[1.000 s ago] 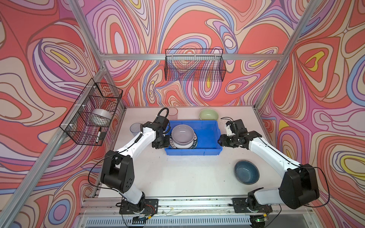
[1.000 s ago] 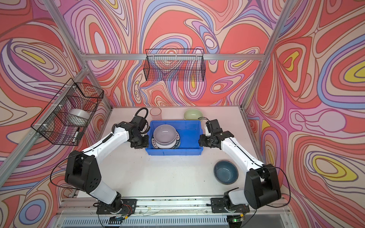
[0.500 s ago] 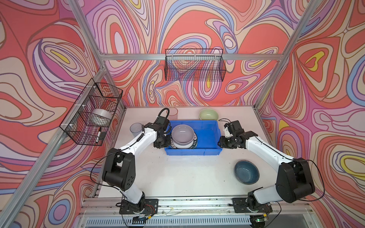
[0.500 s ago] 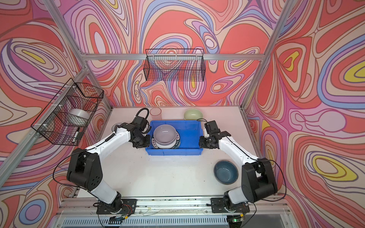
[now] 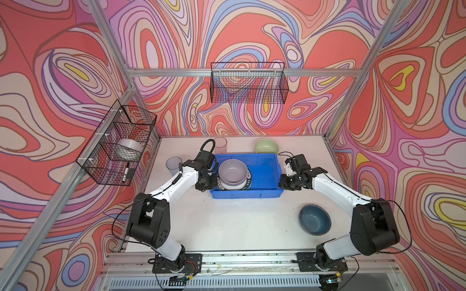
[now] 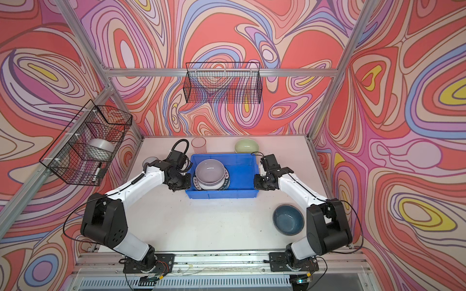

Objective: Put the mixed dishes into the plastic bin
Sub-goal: 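Grip the bin's near walls with both grippers and pull it toward the robot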

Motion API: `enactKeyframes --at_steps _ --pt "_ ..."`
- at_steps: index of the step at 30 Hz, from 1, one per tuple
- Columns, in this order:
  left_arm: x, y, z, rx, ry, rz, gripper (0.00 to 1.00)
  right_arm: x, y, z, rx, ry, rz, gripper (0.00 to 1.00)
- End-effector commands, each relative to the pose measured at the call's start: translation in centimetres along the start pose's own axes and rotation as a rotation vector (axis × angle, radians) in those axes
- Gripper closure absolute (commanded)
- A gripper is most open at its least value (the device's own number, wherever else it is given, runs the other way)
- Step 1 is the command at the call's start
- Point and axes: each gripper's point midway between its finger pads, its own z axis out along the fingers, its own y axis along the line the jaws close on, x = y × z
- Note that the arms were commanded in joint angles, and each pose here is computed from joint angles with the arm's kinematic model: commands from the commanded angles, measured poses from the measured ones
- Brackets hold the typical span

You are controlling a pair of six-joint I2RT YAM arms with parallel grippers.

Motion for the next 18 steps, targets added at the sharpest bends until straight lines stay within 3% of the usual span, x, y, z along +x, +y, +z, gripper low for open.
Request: enactKeyframes --at_steps 1,11,18 --pt "2.8 1.2 -0.3 -0.022 0.071 -0.052 0.99 1.6 1.5 -0.5 -0.064 0.039 0.005 0.86" --pt "8.3 2.7 -1.2 -0.025 0.14 -0.101 0.95 6.6 2.9 -1.4 -0.092 0.133 -0.013 0.88" --pt "12.0 5.4 -2.1 -0.086 0.145 -0.2 0.94 8.9 3.7 -1.8 -0.114 0.165 0.007 0.88"
